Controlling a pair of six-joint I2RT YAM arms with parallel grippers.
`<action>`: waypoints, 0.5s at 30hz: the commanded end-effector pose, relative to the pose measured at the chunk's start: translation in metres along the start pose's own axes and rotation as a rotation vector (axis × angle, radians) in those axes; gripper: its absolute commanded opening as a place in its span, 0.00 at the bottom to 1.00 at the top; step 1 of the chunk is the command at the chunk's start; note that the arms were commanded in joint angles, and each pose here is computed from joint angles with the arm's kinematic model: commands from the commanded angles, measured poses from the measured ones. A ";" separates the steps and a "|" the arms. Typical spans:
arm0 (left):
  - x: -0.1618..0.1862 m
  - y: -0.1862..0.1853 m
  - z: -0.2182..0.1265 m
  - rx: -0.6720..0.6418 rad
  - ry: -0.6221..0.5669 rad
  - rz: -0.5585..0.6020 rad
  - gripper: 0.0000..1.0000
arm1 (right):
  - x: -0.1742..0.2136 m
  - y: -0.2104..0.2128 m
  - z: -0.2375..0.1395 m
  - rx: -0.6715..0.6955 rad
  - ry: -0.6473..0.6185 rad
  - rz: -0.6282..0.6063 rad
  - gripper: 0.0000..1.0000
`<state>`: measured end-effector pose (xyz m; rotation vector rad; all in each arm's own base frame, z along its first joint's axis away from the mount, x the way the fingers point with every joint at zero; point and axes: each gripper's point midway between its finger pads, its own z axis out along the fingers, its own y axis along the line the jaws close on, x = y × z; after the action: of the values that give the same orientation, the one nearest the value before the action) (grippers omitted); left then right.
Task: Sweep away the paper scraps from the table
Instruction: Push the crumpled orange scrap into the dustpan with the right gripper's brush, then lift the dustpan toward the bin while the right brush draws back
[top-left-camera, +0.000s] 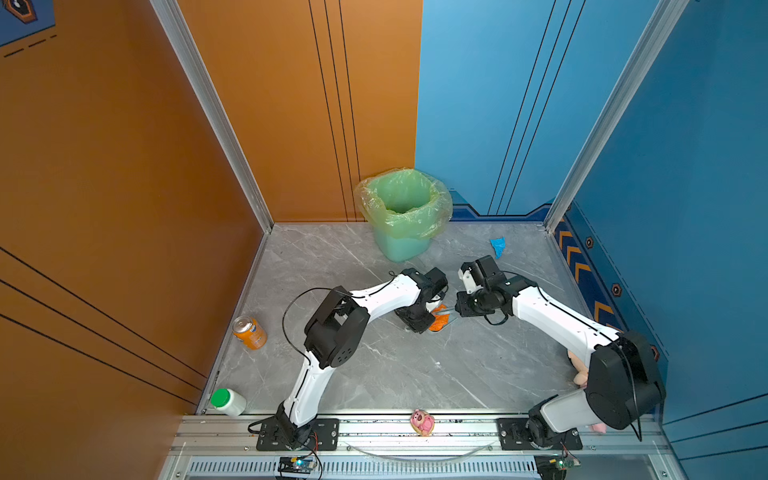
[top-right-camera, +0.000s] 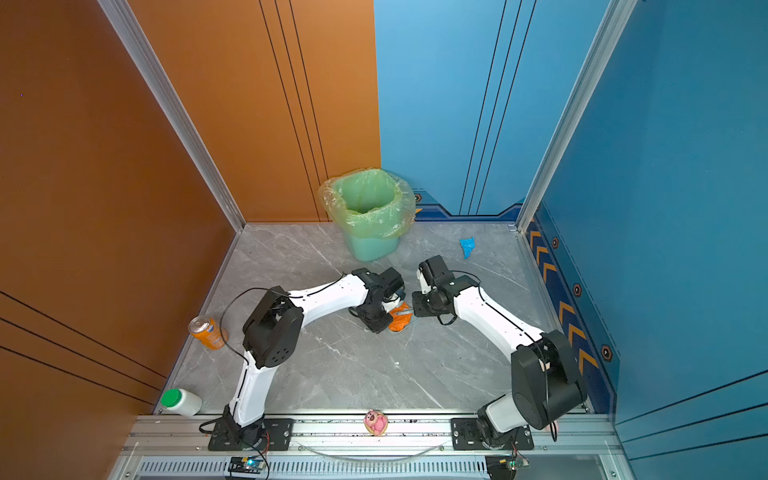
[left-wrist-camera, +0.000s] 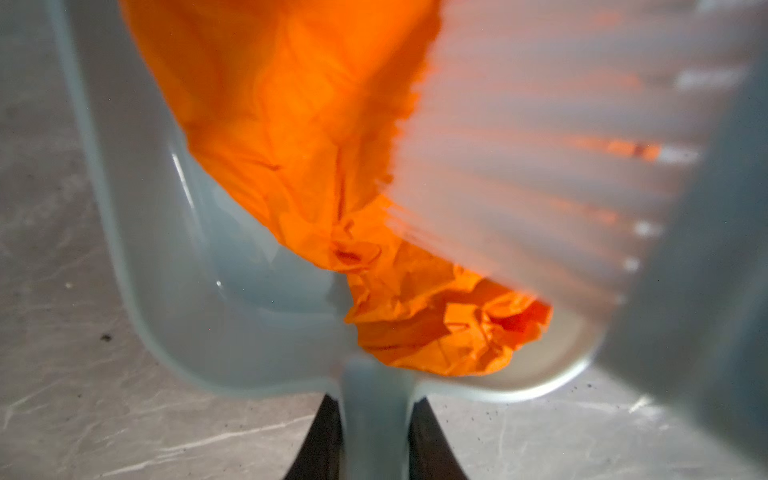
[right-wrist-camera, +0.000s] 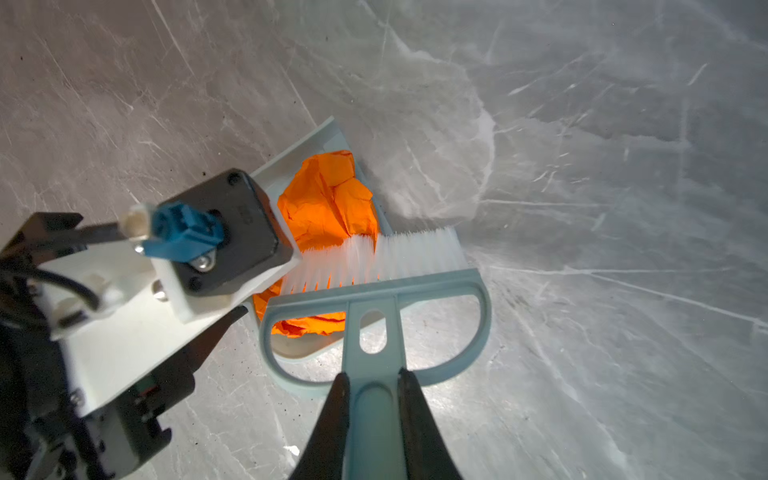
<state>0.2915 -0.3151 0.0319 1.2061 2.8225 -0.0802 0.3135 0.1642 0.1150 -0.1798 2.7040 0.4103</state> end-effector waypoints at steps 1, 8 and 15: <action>-0.002 0.004 -0.004 -0.002 -0.018 -0.026 0.00 | 0.001 -0.007 -0.007 -0.021 -0.012 0.019 0.00; -0.006 0.009 -0.012 -0.010 -0.041 -0.030 0.00 | -0.006 -0.017 -0.030 -0.062 -0.079 0.064 0.00; -0.014 0.013 -0.031 -0.028 -0.092 -0.027 0.00 | -0.018 -0.059 -0.060 -0.015 -0.226 0.220 0.00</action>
<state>0.2999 -0.3157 0.0360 1.1677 2.8059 -0.0950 0.3159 0.1060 0.1540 0.0495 2.5590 0.4749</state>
